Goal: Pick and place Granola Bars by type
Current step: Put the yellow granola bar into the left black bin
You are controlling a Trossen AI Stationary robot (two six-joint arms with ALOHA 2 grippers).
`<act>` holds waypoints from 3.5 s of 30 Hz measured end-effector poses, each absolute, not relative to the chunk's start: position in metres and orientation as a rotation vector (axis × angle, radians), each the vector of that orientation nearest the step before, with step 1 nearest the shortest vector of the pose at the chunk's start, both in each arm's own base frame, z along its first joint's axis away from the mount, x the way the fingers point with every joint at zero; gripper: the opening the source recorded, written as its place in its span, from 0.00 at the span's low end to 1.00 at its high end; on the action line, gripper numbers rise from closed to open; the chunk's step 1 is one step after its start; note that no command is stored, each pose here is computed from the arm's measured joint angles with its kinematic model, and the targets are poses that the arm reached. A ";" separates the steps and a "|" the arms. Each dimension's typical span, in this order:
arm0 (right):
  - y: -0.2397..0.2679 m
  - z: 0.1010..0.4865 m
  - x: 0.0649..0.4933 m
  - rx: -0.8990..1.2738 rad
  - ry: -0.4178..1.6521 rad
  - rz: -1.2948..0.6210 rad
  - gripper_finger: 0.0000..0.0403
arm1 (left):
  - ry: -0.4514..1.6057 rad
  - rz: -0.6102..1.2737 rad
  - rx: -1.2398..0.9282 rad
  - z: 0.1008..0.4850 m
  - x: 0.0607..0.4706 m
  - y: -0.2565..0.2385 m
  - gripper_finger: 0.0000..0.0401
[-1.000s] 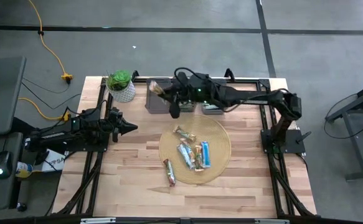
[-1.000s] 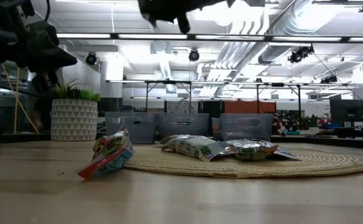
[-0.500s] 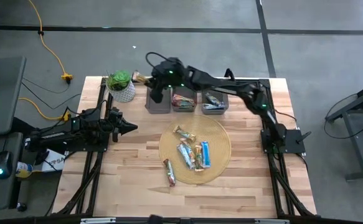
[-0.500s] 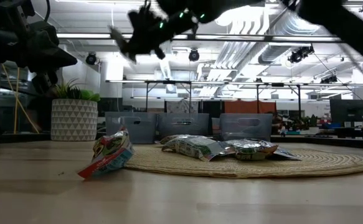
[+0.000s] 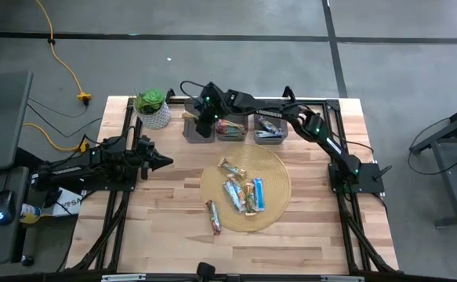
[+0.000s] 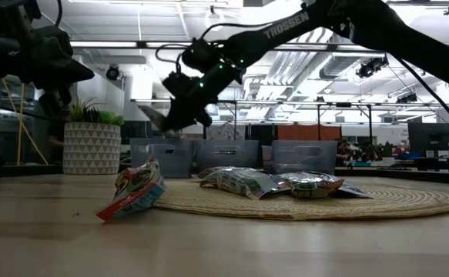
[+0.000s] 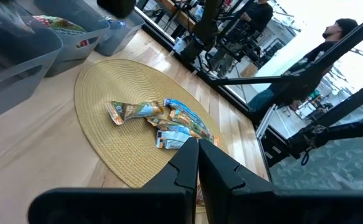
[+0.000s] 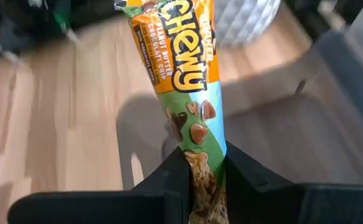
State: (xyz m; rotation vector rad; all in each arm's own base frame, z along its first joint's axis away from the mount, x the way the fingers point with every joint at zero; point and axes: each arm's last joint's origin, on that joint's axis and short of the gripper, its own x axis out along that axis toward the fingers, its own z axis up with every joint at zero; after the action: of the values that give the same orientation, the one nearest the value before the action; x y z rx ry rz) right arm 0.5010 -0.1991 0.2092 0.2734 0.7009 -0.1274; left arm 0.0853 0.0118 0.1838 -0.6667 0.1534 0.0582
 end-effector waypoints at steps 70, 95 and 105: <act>-0.076 0.298 0.447 0.235 1.224 -0.246 0.52 | 0.177 0.058 -0.669 0.182 0.085 0.012 0.02; -0.045 0.213 0.449 0.400 1.392 -0.295 0.53 | 0.176 0.058 -0.670 0.182 0.085 0.011 0.02; -0.047 0.161 0.440 0.451 1.421 -0.268 0.53 | 0.177 0.058 -0.670 0.182 0.085 0.011 0.02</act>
State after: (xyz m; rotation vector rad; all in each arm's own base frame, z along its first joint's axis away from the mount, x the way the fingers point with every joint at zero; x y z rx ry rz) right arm 0.4401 -0.0465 0.1611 0.4515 1.4205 -0.2685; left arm 0.0850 0.0115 0.1817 -0.6702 0.1766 0.0584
